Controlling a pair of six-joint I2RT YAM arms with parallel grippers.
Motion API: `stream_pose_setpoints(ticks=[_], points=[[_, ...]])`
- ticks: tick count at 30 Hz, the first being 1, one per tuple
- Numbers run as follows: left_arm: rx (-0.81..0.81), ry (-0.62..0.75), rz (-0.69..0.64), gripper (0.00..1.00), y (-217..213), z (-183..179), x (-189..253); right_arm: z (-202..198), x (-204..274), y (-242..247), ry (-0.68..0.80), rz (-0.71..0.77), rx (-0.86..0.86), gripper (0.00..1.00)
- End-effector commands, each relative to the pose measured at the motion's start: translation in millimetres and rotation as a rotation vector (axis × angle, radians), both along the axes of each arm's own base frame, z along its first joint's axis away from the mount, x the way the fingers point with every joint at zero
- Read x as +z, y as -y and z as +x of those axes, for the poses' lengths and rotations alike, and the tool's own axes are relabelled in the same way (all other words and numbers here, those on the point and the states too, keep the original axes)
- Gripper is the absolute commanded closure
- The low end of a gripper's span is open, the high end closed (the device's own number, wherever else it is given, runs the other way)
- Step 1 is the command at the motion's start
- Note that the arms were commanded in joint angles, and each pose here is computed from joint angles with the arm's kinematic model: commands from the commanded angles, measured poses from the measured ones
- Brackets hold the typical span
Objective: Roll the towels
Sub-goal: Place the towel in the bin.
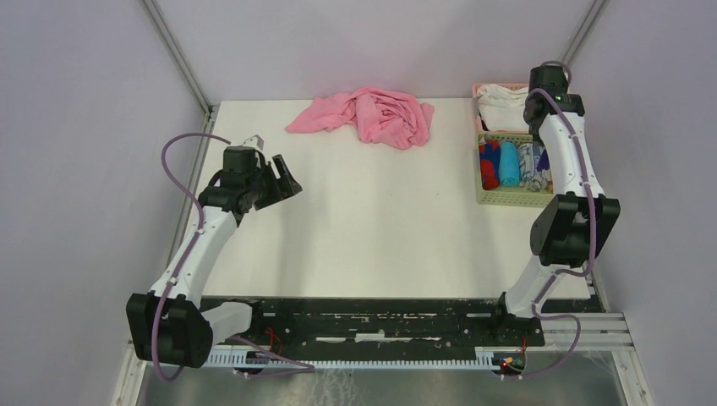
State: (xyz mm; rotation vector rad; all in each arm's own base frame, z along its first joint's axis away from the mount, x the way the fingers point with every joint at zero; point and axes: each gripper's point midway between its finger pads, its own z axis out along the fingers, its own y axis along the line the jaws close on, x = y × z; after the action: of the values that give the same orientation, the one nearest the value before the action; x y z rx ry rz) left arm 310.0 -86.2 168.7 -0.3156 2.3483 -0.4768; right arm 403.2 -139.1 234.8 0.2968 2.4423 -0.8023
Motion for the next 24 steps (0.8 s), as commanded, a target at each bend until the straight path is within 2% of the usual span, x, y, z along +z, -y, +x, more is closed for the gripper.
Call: stream_pose_setpoints(ticks=[1,8,14,24], points=[[-0.025,0.034,0.051,0.21,-5,2,5,6,12,35,-0.041,-0.197,-0.078,1.00],[-0.009,0.022,0.066,0.21,-9,2,3,27,-30,30,-0.125,-0.199,-0.020,1.00],[-0.003,0.020,0.071,0.21,-10,3,2,42,-66,5,-0.187,-0.157,0.066,1.00],[0.002,0.018,0.077,0.21,-11,2,1,52,-114,-38,-0.254,0.049,0.187,1.00]])
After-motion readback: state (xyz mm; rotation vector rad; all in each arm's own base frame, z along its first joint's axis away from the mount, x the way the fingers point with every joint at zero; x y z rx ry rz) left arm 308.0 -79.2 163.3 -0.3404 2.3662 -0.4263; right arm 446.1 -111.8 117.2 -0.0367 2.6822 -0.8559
